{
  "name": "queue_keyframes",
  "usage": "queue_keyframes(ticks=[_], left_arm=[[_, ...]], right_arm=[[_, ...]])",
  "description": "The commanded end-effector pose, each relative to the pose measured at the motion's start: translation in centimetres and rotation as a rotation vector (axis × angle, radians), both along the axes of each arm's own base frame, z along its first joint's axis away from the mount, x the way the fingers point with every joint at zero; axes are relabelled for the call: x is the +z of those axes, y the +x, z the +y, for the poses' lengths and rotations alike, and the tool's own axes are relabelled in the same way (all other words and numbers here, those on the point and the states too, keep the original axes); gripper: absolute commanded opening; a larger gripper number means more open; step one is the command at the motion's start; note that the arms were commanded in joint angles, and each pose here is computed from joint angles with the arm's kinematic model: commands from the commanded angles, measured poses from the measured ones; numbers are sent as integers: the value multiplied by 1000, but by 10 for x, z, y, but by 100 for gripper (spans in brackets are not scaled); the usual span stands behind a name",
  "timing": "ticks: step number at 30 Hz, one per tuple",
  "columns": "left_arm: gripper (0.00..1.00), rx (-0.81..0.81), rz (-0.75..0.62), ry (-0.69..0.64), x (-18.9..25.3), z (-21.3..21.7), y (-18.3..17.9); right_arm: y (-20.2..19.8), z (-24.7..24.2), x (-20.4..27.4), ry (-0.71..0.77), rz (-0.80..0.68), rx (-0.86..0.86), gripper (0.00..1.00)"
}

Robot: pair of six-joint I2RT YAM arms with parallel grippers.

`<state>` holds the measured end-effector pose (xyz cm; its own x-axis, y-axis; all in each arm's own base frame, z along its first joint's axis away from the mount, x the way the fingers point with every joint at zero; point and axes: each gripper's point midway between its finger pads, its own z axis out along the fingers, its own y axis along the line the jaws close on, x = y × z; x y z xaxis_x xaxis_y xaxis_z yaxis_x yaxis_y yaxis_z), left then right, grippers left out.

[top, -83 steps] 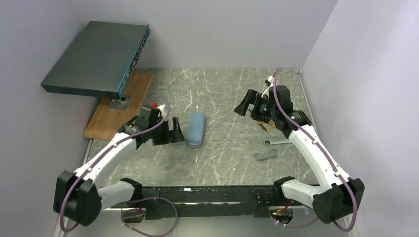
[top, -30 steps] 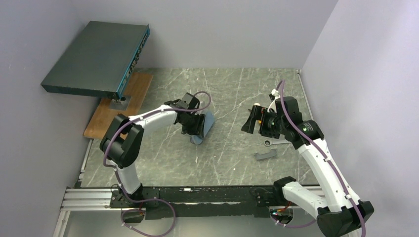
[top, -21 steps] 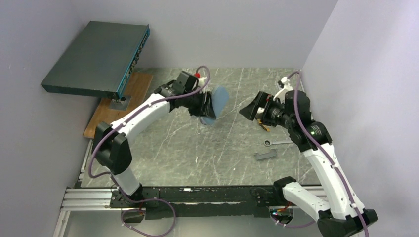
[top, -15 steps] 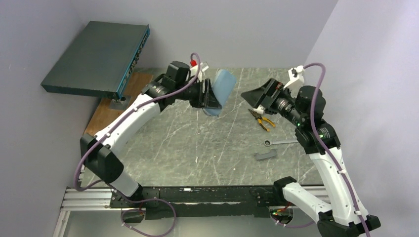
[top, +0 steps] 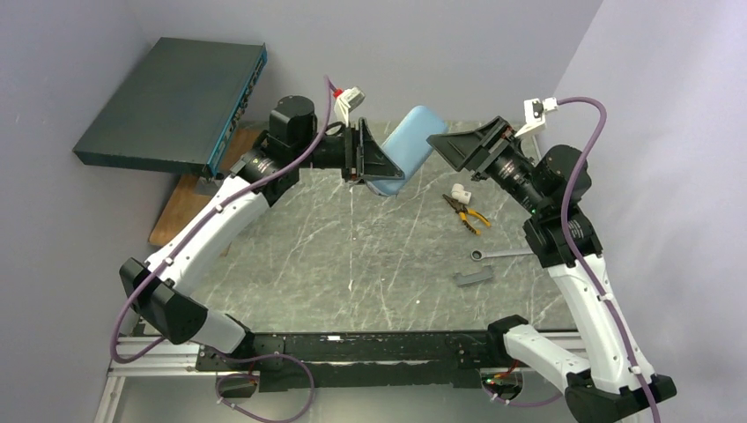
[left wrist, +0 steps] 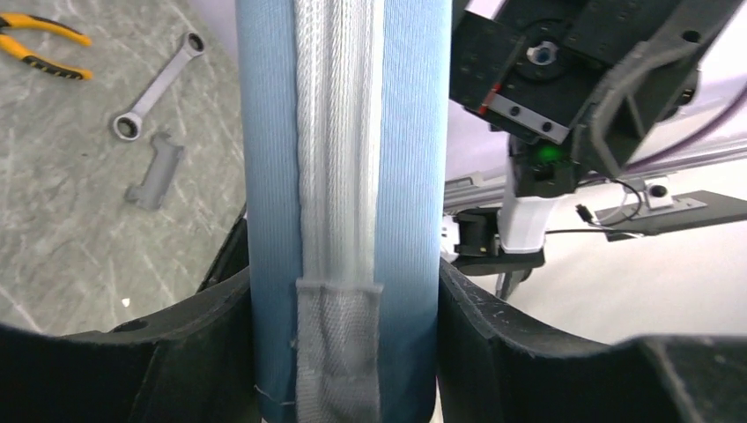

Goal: Open the umbrella

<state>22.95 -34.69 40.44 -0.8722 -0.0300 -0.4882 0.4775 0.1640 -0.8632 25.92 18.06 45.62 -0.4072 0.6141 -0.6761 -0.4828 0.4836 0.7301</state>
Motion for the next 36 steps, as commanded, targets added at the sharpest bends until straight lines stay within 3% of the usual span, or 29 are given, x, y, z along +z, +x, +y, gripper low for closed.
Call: queue_keyframes(ticks=[1, 16, 23, 30, 32, 36], left_arm=[[61, -84, -161, -186, 72, 13, -35], [54, -59, -159, -215, 75, 12, -46], [55, -78, -145, -220, 74, 5, -46], [57, -99, -121, -218, 70, 0, -45], [61, -100, -123, -216, 70, -1, -43], [80, -79, -136, -197, 67, -2, -39]], right_arm=[[0, 11, 20, 84, -47, 74, 100], [4, 26, 18, 172, -24, 168, 100], [-1, 34, 28, 202, -49, 238, 91], [-6, 38, 31, 224, -51, 288, 62], [-5, 38, 29, 222, -40, 287, 51], [-2, 37, 24, 212, 3, 265, 40]])
